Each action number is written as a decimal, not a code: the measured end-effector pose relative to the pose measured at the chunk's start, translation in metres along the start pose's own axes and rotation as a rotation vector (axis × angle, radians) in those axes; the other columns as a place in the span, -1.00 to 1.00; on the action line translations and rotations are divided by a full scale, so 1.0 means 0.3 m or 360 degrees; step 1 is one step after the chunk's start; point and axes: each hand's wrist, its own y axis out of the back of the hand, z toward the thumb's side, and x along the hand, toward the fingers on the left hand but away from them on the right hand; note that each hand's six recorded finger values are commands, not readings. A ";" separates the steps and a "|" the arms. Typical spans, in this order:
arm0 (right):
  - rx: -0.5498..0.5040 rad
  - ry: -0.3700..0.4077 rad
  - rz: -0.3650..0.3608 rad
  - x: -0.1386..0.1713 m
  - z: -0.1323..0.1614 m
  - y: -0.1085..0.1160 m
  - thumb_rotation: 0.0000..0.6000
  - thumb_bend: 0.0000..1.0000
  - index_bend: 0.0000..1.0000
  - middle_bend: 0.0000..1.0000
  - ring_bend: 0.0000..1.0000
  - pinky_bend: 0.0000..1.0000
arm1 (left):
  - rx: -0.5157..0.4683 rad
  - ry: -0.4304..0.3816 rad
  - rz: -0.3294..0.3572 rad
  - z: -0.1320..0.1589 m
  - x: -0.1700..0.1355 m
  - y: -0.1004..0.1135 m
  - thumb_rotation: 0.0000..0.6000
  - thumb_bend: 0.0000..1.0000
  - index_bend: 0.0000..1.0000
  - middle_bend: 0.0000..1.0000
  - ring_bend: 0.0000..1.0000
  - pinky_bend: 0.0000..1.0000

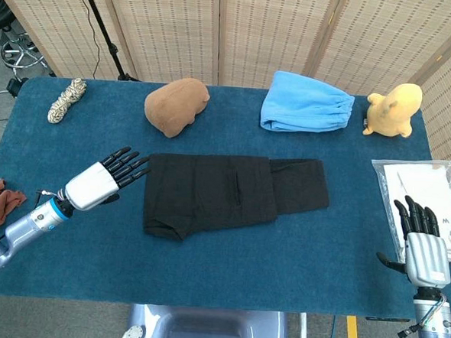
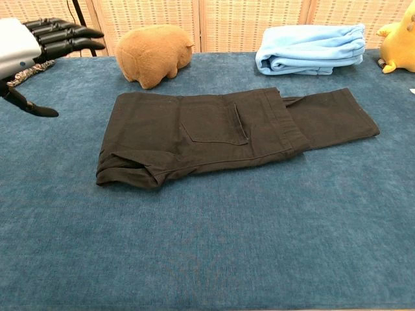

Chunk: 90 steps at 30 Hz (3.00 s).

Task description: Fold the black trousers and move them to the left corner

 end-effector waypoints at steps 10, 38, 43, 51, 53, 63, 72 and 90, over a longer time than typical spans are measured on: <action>0.0010 -0.0017 0.0010 0.000 -0.011 -0.006 1.00 -1.00 -1.00 -1.00 -1.00 -1.00 | -0.0044 -0.0065 -0.0203 0.065 -0.027 -0.126 1.00 -0.85 -1.00 -1.00 -1.00 -0.69; -0.0007 -0.0048 -0.0010 -0.006 -0.030 0.011 1.00 -1.00 -1.00 -1.00 -1.00 -1.00 | 0.0000 -0.0159 -0.0338 0.159 0.136 -0.225 1.00 -0.53 -0.37 -0.77 -0.75 -0.45; -0.0013 -0.0048 -0.0012 -0.006 -0.030 0.014 1.00 -1.00 -1.00 -1.00 -1.00 -1.00 | 0.0010 -0.0154 -0.0335 0.168 0.162 -0.230 1.00 -0.53 -0.37 -0.77 -0.75 -0.45; -0.0021 -0.0049 -0.0018 -0.004 -0.029 0.019 1.00 -1.00 -1.00 -1.00 -1.00 -1.00 | 0.0029 -0.0169 -0.0339 0.183 0.181 -0.237 1.00 -0.55 -0.38 -0.77 -0.76 -0.45; -0.0023 -0.0049 -0.0017 -0.004 -0.029 0.020 1.00 -1.00 -1.00 -1.00 -1.00 -1.00 | 0.0023 -0.0171 -0.0341 0.184 0.183 -0.237 1.00 -0.56 -0.40 -0.77 -0.77 -0.45; -0.0035 -0.0055 -0.0020 -0.003 -0.029 0.026 1.00 -1.00 -1.00 -1.00 -1.00 -1.00 | 0.0025 -0.0219 -0.0398 0.178 0.156 -0.246 1.00 -0.82 -0.60 -0.88 -0.95 -0.53; -0.0036 -0.0053 -0.0020 -0.002 -0.026 0.026 1.00 -1.00 -1.00 -1.00 -1.00 -1.00 | 0.0024 -0.0194 -0.0380 0.173 0.165 -0.242 1.00 -0.84 -0.62 -0.89 -0.94 -0.53; -0.0039 -0.0047 -0.0029 -0.001 -0.023 0.032 1.00 -1.00 -1.00 -1.00 -1.00 -1.00 | 0.0017 -0.0212 -0.0361 0.194 0.195 -0.239 1.00 0.03 -0.54 -0.87 -0.84 -0.45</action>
